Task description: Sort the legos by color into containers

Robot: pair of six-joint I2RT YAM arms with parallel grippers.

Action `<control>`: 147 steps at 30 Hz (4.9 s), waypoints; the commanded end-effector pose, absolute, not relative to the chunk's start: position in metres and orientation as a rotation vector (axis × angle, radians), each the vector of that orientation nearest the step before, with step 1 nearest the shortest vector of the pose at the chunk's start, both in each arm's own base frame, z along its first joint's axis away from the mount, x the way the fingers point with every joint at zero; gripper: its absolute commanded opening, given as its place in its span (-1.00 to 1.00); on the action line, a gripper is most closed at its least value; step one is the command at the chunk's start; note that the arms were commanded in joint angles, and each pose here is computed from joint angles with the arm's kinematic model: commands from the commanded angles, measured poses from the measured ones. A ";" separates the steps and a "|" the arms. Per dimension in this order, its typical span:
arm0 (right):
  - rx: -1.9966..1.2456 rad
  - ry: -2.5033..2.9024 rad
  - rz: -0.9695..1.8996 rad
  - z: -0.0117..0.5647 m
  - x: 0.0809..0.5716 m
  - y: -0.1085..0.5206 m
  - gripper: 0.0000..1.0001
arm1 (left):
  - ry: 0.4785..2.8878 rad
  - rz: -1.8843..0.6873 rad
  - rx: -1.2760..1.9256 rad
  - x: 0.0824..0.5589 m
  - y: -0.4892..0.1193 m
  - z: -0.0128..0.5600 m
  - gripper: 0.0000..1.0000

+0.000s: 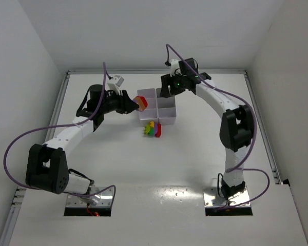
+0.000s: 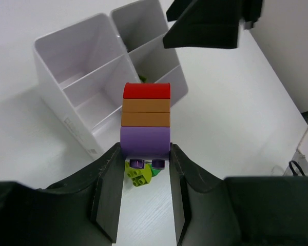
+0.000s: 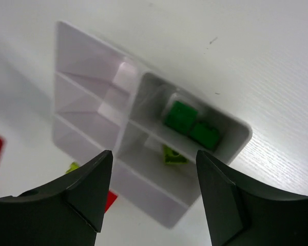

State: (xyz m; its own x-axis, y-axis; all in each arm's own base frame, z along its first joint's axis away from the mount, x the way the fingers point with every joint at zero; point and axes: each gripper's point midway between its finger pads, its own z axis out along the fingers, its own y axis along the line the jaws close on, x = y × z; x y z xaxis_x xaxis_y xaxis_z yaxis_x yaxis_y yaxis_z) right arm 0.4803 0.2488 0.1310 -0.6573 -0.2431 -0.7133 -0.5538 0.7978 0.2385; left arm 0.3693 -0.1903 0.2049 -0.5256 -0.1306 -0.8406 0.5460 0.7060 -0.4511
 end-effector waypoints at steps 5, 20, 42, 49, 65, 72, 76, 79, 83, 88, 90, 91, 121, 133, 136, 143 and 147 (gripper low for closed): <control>-0.753 1.991 0.936 0.250 0.416 0.247 0.33 | 1.806 -1.109 0.520 0.350 -0.216 0.228 -0.93; -0.905 1.788 1.820 0.253 0.324 0.258 0.41 | 1.655 -1.639 0.773 0.298 -0.262 0.264 -0.90; -0.965 1.800 1.891 0.245 0.313 0.287 -0.23 | 1.652 -1.637 0.789 0.302 -0.270 0.262 -0.90; -0.928 1.813 1.857 0.243 0.319 0.280 -1.00 | 1.673 -1.611 0.781 0.302 -0.269 0.253 -0.90; -1.323 2.000 1.039 0.161 0.339 0.210 -1.00 | 1.786 -1.463 0.655 0.306 -0.233 0.224 -0.90; -1.344 2.015 0.598 0.136 0.365 0.219 -1.00 | 1.817 -1.336 0.556 0.331 -0.214 0.221 -0.90; -1.287 1.997 0.430 0.138 0.388 0.220 -1.00 | 1.823 -1.295 0.537 0.336 -0.206 0.220 -0.90; -1.285 1.956 0.368 0.143 0.394 0.226 -1.00 | 1.819 -1.289 0.544 0.336 -0.206 0.220 -0.90; -1.371 1.899 0.361 0.140 0.394 0.236 -1.00 | 1.821 -1.281 0.537 0.338 -0.205 0.219 -0.90; -1.467 1.861 0.389 0.134 0.390 0.248 -0.98 | 1.825 -1.272 0.532 0.339 -0.202 0.218 -0.90; -1.490 1.844 0.387 0.135 0.391 0.253 -0.98 | 1.834 -1.268 0.517 0.342 -0.198 0.215 -0.90; -1.501 1.834 0.381 0.135 0.392 0.253 -0.95 | 1.830 -1.262 0.525 0.343 -0.198 0.215 -0.90; -1.558 1.830 0.271 0.100 0.405 0.255 -0.08 | 1.845 -1.259 0.496 0.354 -0.190 0.211 -0.90; -1.362 1.764 0.469 0.167 0.400 0.269 0.17 | 1.816 -1.284 0.528 0.351 -0.192 0.212 -0.90; -1.264 1.737 0.803 0.209 0.376 0.277 0.17 | 1.774 -1.361 0.576 0.342 -0.197 0.218 -0.90; -0.992 1.772 1.579 0.246 0.326 0.301 0.19 | 1.740 -1.539 0.702 0.312 -0.217 0.218 -0.88; -0.951 1.783 1.715 0.248 0.327 0.315 0.19 | 1.730 -1.572 0.739 0.304 -0.224 0.220 -0.85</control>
